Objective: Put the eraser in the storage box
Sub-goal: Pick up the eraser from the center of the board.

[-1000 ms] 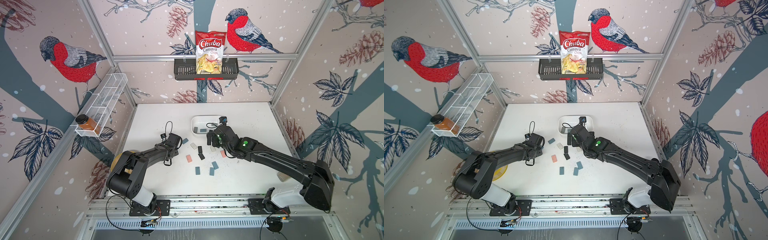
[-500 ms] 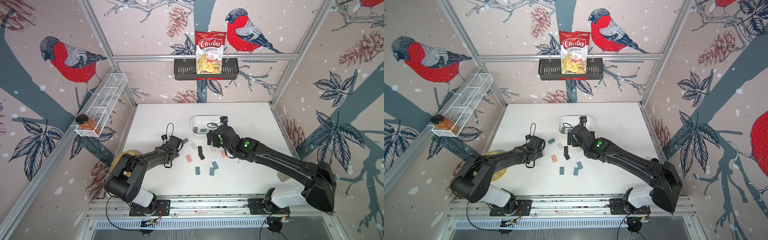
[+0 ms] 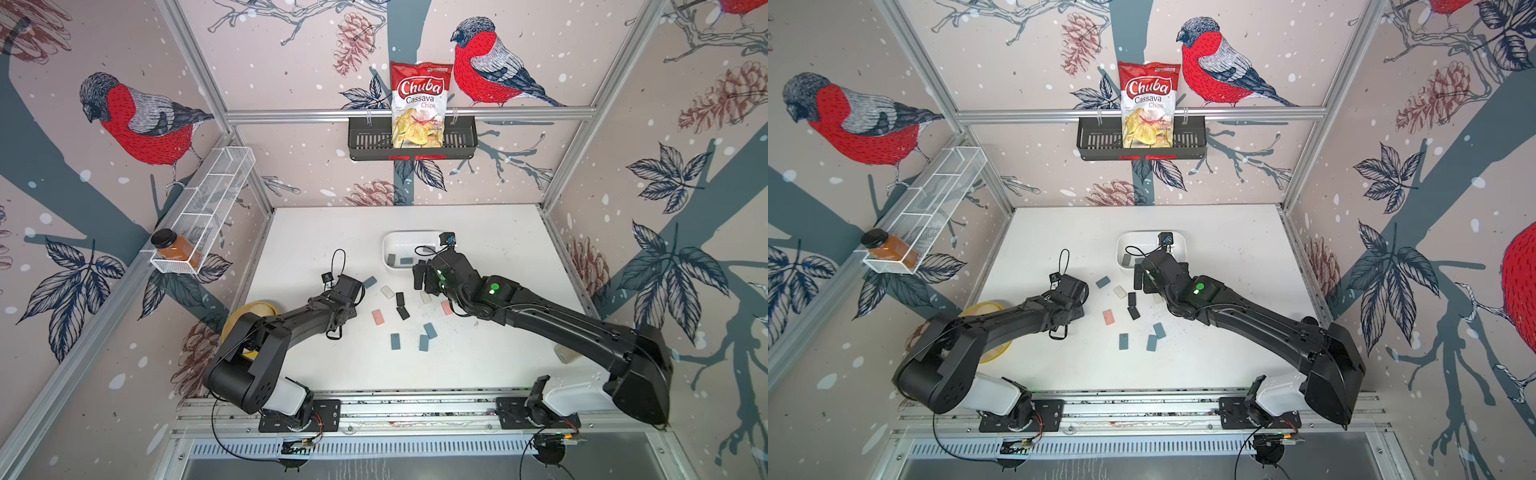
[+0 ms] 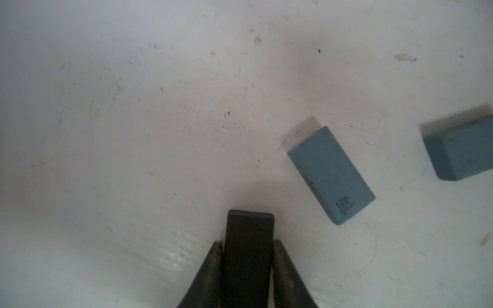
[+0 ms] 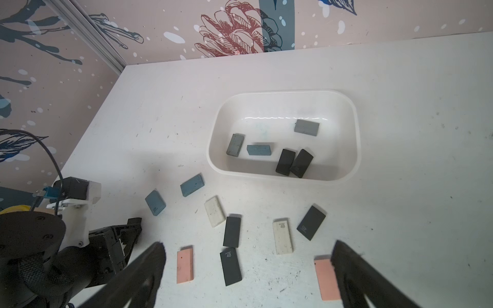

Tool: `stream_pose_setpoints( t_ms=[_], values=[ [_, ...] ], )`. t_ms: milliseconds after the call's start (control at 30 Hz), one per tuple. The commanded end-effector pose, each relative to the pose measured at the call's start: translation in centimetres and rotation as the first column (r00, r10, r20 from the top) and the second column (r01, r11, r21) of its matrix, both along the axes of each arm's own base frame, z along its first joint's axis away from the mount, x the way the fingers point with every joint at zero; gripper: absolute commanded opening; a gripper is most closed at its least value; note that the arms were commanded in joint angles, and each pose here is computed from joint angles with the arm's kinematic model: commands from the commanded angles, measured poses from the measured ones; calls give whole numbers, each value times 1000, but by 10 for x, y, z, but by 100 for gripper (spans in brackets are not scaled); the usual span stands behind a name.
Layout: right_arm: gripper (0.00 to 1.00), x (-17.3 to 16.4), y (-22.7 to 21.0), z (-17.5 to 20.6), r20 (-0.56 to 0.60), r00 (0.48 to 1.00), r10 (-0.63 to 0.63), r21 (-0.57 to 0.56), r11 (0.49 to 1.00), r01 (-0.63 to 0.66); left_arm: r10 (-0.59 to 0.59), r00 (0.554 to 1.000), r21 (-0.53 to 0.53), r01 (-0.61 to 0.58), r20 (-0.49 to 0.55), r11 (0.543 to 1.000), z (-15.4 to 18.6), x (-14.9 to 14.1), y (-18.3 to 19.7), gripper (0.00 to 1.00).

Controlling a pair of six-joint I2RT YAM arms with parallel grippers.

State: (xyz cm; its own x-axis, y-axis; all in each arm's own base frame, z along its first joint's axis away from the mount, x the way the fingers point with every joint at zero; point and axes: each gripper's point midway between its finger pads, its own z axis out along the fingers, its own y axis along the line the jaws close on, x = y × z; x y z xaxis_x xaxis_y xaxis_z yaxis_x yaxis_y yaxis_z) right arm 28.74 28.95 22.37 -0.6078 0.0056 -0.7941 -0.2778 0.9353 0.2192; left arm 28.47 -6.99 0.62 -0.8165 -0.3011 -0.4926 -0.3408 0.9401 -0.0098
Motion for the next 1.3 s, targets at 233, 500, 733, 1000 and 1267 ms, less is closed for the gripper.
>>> stream_pose_setpoints(
  t_ms=[233,500,733,1000,1267],
  values=[
    [99,-3,-11,-9,1,1000,-30,-7,1000,30,-50,982,-89,34,-181,995,-24,-41,-11,17],
    [99,-17,-48,-60,-77,993,-89,-69,994,84,-63,986,-106,47,-154,993,-14,-37,-16,11],
    [99,-25,-77,-106,-166,978,-129,-92,989,115,-73,992,-110,61,-108,992,11,-29,-21,11],
    [99,-27,-86,-135,-217,965,-146,-142,983,117,-118,993,-123,115,-12,986,67,-4,-38,11],
    [99,-25,-87,-161,-247,956,-156,-209,972,105,-184,977,-160,200,108,967,136,47,-75,12]
  ],
)
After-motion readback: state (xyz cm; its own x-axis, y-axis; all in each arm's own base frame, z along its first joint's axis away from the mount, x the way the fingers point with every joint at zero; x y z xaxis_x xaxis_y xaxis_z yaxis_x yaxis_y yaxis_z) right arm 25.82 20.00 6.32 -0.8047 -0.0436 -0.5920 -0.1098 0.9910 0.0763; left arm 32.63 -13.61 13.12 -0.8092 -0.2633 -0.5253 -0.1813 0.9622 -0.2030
